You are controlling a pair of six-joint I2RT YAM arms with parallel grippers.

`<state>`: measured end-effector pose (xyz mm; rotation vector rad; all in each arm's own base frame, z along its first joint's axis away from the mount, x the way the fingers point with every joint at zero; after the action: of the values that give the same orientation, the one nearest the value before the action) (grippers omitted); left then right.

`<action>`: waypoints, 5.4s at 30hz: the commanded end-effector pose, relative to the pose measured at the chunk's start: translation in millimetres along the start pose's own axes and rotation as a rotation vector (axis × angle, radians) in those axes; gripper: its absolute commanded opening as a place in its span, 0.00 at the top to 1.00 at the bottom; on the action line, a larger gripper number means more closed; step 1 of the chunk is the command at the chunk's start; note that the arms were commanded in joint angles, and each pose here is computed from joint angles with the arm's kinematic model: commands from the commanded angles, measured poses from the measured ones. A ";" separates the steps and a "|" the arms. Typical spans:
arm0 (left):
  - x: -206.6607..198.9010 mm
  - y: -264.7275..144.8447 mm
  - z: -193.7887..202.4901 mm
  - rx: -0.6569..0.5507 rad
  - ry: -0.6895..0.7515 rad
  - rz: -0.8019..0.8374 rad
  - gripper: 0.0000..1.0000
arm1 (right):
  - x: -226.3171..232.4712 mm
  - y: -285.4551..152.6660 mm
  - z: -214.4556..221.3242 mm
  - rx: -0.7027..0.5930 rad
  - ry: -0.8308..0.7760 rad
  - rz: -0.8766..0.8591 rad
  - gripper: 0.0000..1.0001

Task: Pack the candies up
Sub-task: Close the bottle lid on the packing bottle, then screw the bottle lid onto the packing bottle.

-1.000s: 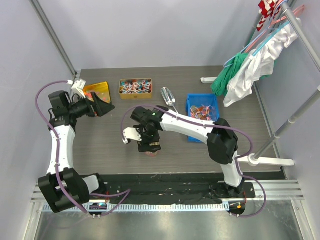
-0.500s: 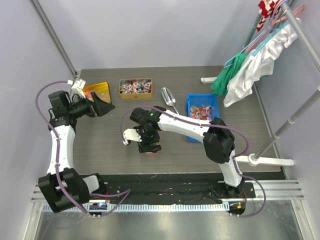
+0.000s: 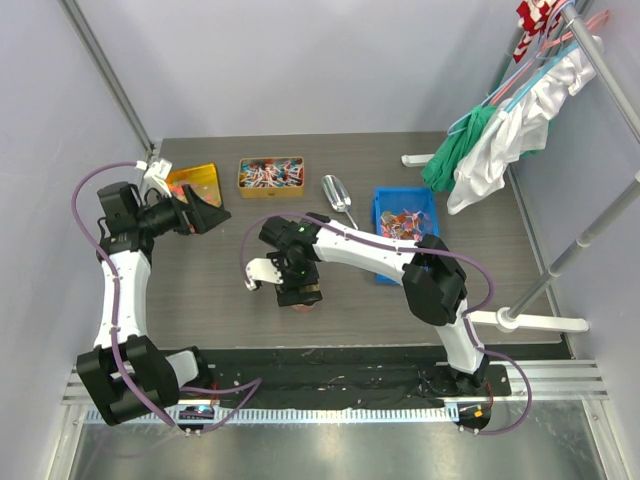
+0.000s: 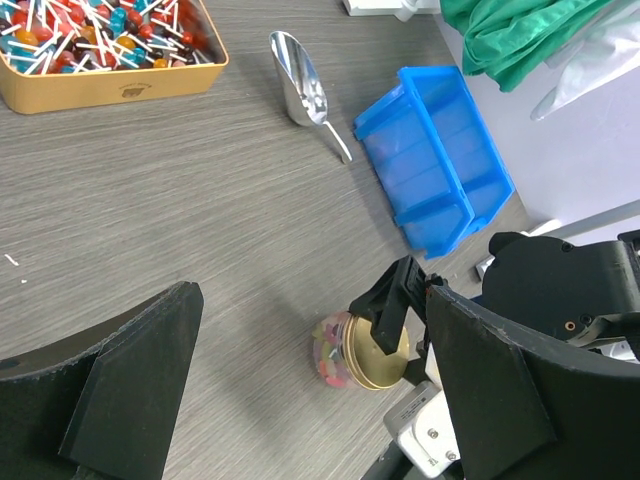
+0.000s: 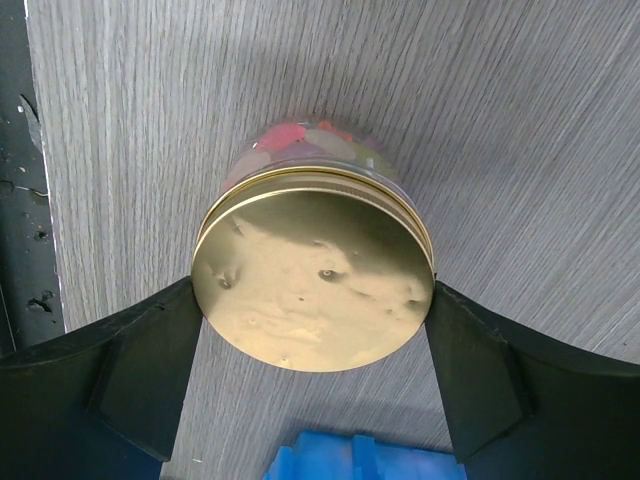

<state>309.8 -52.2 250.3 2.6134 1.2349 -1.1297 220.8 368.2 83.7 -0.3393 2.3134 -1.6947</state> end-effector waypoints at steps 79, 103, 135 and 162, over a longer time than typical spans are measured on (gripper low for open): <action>-28.7 174.0 197.5 -0.188 0.812 0.187 0.00 | -57.1 -28.9 78.8 -0.083 0.525 0.109 0.05; -62.0 186.9 210.6 -0.180 0.780 0.363 0.00 | -36.3 -17.6 76.7 -0.172 0.598 -0.048 0.20; -74.3 186.0 222.8 -0.151 0.814 0.459 0.46 | -28.2 -21.8 60.2 -0.282 0.611 -0.159 0.18; -73.3 187.6 221.2 -0.156 0.812 0.449 0.45 | -28.9 -60.5 74.2 -0.238 0.558 -0.015 0.00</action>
<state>267.0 -289.1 43.3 3.2021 0.6998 -0.1056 277.2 281.0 76.8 0.0989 2.8748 -1.8946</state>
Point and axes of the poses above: each gripper's point midway between its finger pads, its own y axis out along the fingers, its own x axis along the line the jaws close on, z = x × y, the point moved 1 cm from there along -y, back along the fingers, and after that the axes turned 3 degrees about -y, right-handed, at the moved point
